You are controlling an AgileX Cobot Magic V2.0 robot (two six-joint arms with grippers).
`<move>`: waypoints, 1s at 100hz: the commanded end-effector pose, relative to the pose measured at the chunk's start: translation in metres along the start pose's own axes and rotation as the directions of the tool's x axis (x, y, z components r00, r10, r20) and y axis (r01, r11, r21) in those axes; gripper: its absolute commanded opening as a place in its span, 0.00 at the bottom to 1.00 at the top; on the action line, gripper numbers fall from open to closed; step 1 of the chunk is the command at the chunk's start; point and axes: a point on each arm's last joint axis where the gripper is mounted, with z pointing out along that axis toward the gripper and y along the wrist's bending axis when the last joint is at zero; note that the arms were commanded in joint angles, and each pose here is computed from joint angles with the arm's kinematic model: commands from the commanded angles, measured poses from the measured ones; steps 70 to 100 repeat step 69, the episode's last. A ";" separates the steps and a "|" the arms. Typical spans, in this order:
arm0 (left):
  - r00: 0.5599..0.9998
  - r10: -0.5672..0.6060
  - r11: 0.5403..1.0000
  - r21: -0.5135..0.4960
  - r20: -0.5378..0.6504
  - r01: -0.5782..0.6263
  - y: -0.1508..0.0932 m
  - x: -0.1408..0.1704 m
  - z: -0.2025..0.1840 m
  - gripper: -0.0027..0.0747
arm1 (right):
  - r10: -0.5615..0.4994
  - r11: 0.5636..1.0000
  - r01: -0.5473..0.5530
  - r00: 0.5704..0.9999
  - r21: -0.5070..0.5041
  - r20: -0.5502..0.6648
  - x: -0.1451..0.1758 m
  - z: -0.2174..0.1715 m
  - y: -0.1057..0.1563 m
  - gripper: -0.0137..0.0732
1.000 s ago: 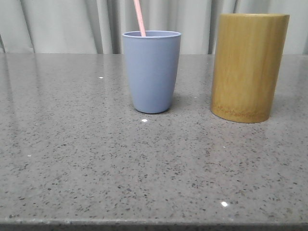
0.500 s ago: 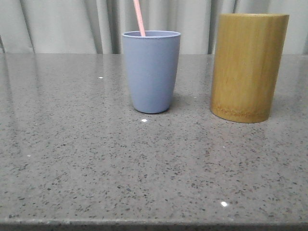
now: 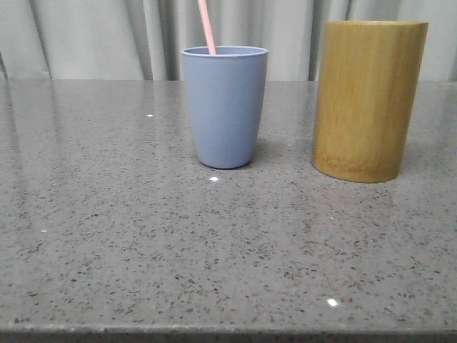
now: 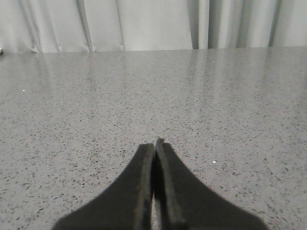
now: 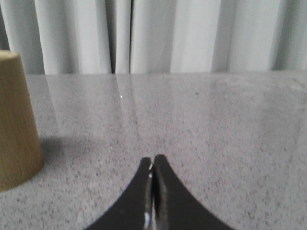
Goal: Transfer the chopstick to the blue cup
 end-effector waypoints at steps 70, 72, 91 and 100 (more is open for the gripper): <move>0.995 -0.008 1.000 0.006 0.101 0.007 0.000 -0.006 -0.002 0.01 | -0.011 1.000 0.011 0.999 0.002 0.030 -0.002 -0.002 0.000 0.08; 0.995 -0.008 1.000 0.006 0.101 0.007 0.000 -0.006 -0.002 0.01 | -0.011 1.000 0.011 0.999 0.002 0.030 -0.002 -0.002 0.000 0.08; 0.995 -0.008 1.000 0.006 0.101 0.007 0.000 -0.006 -0.002 0.01 | -0.011 1.000 0.011 0.999 0.002 0.030 -0.002 -0.002 0.000 0.08; 0.995 -0.008 1.000 0.006 0.101 0.007 0.000 -0.006 -0.002 0.01 | -0.011 1.000 0.011 0.999 0.002 0.030 -0.002 -0.002 0.000 0.08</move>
